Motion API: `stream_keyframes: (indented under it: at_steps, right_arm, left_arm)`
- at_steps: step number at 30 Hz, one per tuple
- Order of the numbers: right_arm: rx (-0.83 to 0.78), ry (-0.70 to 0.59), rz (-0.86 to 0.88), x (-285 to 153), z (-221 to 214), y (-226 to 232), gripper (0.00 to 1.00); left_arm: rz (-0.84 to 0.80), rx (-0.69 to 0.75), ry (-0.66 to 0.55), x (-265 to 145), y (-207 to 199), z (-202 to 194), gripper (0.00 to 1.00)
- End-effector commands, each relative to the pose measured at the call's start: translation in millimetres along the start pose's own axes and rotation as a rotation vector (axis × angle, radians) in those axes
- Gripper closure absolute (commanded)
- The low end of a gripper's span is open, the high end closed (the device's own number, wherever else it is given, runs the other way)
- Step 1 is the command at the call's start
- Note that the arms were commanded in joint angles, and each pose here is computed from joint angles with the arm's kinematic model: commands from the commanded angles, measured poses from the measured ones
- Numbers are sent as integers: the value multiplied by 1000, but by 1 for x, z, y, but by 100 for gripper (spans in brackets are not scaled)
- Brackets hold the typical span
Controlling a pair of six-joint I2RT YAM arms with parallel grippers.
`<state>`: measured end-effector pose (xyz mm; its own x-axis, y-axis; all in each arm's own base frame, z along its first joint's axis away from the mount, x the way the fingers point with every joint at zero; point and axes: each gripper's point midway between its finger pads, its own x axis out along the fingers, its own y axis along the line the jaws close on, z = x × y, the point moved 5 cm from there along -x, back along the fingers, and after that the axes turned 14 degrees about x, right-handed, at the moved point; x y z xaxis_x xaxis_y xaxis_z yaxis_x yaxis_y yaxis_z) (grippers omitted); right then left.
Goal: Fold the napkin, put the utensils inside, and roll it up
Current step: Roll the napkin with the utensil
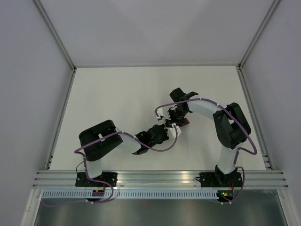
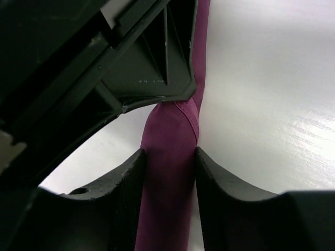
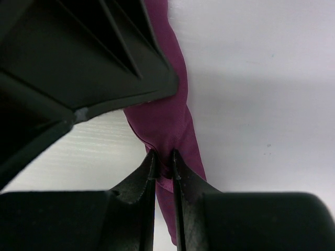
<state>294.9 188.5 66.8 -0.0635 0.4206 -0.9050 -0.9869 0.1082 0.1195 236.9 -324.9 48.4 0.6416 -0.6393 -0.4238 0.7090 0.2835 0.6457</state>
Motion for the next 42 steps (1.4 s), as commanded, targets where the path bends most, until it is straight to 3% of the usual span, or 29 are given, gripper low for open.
stream_keyframes:
  at_steps: [1, 3, 5, 7, 11, 19, 26, 34, 42]
  right_arm:
    - [62, 100, 74, 23, -28, 8, 81]
    - [67, 93, 80, 21, -25, 8, 78]
    - [83, 82, 82, 18, -22, 6, 67]
    - [98, 71, 78, 15, -18, 4, 56]
    - [149, 0, 53, -8, -4, -11, 45]
    - [353, -179, -73, -72, 18, -43, 40]
    - [564, -299, -249, -121, -6, -66, 39]
    - [741, -318, -296, -128, -43, -71, 39]
    - [887, -255, -338, -113, -73, -71, 39]
  left_arm:
    - [-90, -43, 48, 7, -14, -9, 56]
    - [-104, -51, 63, 8, -16, -12, 58]
    - [-122, -73, 85, 8, -19, -16, 77]
    - [-137, -100, 100, 9, -21, -18, 88]
    - [-171, -144, 122, 8, -28, -24, 97]
    - [-182, -238, 192, 8, -39, -35, 98]
    - [-175, -315, 297, 12, -49, -47, 98]
    - [-116, -455, 429, 27, -55, -45, 98]
    - [-69, -595, 521, 43, -59, -26, 95]
